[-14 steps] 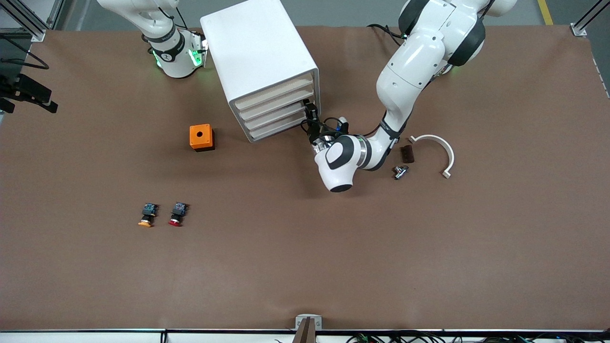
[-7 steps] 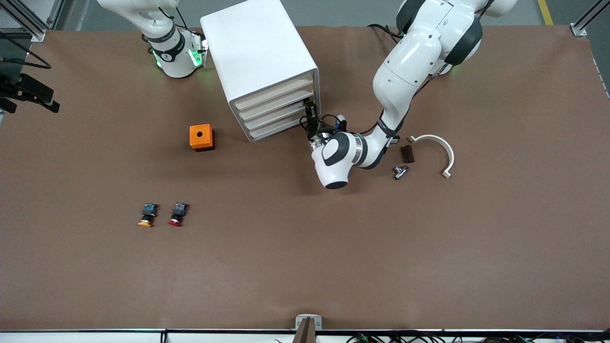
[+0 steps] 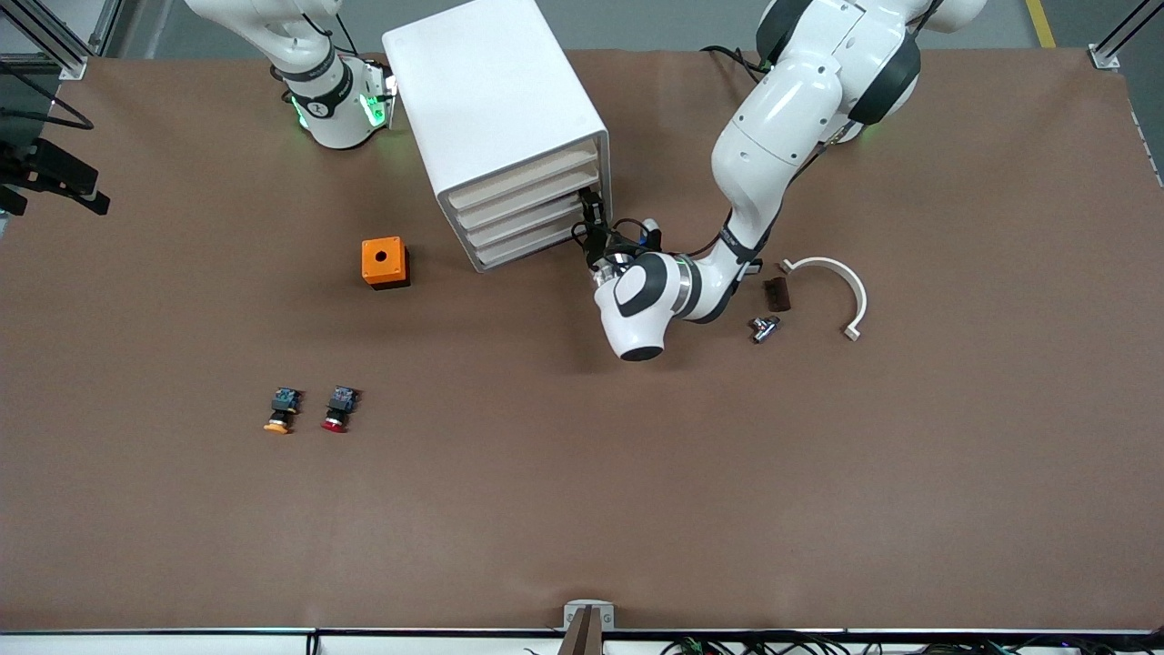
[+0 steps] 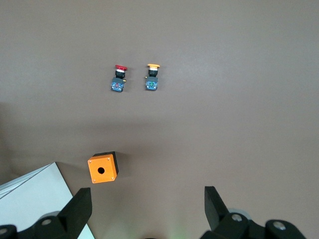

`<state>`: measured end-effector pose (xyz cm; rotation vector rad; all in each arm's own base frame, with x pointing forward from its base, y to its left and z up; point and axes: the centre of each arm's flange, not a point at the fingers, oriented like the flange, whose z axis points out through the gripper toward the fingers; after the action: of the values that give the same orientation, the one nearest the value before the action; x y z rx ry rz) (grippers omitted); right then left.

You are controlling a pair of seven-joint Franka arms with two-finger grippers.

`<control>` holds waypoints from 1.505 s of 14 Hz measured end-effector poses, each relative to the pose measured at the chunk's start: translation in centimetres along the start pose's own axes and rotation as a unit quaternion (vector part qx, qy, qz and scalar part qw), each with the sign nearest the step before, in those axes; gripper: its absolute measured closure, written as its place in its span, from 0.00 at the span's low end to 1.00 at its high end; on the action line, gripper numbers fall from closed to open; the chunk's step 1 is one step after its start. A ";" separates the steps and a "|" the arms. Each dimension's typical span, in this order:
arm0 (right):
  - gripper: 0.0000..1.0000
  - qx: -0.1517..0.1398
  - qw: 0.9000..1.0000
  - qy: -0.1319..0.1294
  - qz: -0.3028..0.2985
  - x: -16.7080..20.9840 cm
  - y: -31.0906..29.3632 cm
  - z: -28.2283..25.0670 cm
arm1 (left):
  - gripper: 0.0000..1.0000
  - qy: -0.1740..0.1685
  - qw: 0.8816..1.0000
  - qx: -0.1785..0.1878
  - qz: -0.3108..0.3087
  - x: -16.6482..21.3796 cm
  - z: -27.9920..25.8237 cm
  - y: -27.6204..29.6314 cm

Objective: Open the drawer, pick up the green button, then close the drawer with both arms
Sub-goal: 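Pull the drawer out of the cabinet with the left gripper, then reach the right gripper into the open drawer over the green button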

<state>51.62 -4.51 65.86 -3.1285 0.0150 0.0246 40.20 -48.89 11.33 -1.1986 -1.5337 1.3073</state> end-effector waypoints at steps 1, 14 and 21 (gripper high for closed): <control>0.00 0.000 1.000 0.001 0.000 0.0 0.0 -0.1 | 0.89 -0.003 1.000 0.001 0.000 0.1 -0.2 0.0; 0.00 -0.002 0.997 -0.076 0.002 3.6 0.2 6.6 | 0.89 -0.118 0.993 -0.011 -0.011 4.7 -10.3 1.5; 0.00 -0.017 0.994 -0.112 0.005 6.1 0.8 11.4 | 0.87 -0.153 0.988 -0.022 -0.014 6.3 -13.2 2.0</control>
<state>57.54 -5.20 54.36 -3.1395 0.0270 0.3800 51.47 -39.43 11.54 -1.0338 -1.7968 1.4976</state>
